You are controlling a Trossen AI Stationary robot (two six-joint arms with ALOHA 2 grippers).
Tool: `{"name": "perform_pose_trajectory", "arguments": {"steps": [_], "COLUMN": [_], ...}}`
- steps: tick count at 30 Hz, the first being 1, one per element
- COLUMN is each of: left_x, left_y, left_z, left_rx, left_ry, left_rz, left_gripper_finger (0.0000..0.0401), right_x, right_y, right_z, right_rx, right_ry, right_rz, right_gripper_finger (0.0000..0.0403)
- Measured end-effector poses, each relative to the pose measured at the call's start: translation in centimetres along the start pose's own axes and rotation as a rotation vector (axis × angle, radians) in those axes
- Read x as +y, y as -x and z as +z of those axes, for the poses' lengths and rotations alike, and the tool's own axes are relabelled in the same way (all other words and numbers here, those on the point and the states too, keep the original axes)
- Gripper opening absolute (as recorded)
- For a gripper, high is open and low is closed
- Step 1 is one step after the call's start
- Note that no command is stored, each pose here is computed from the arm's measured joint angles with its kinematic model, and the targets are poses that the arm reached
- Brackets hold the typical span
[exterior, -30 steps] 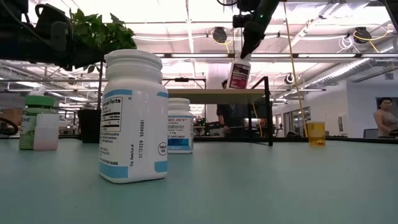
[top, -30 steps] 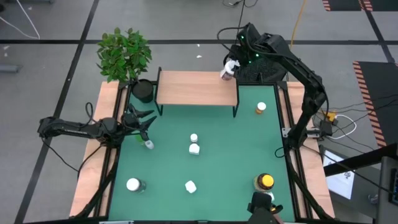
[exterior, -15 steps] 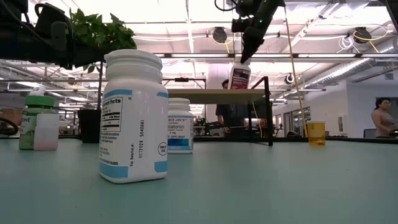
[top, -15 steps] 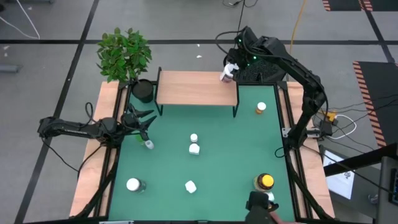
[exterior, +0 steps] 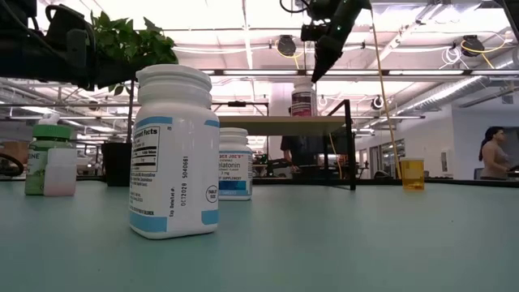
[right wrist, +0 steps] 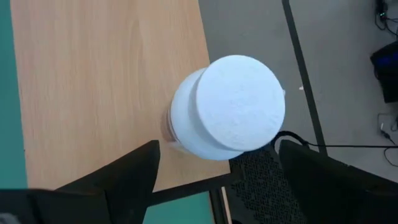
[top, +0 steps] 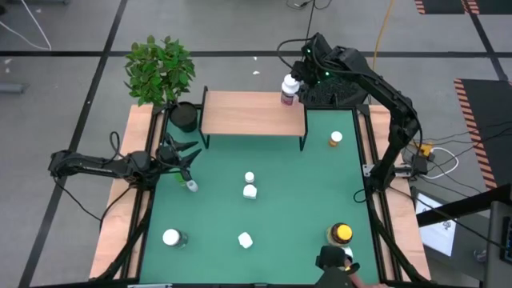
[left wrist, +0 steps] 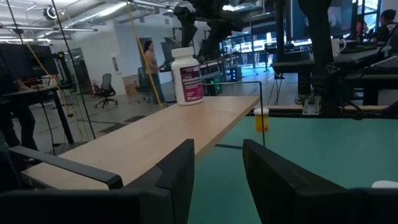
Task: Pick and place medicine bottles onto shelf by color
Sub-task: Put the red and white pill bottle on the shelf, then put the yellow pill bottle on the shelf
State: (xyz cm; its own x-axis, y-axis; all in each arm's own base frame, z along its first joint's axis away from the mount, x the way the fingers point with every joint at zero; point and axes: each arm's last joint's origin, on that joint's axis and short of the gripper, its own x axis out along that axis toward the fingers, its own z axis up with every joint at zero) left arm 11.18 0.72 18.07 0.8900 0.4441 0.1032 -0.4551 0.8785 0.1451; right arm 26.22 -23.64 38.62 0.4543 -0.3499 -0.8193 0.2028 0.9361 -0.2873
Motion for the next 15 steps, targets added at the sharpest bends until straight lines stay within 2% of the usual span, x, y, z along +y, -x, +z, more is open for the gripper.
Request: {"name": "perform_pose_trajectory", "arguments": {"steps": [6,12,15], "left_x": [0.0,0.0,0.0], "left_y": [0.0,0.0,0.0], "left_z": [0.0,0.0,0.0], "left_rx": [0.000,0.000,0.000], "left_ry": [-0.001,0.003,0.007], "left_rz": [0.000,0.000,0.000], "left_gripper_finger": [0.0141,0.0141,0.0141], "right_x": [0.3,0.9,1.8], "right_y": [2.6,5.7,6.4], "right_z": [-0.2,-0.5,-1.3], "right_rx": [-0.054,-0.120,-0.110], "right_ry": [-0.001,-0.093,-0.105], "right_rz": [-0.032,-0.060,-0.045], "right_gripper_finger": [0.0329,0.0327,0.0326]}}
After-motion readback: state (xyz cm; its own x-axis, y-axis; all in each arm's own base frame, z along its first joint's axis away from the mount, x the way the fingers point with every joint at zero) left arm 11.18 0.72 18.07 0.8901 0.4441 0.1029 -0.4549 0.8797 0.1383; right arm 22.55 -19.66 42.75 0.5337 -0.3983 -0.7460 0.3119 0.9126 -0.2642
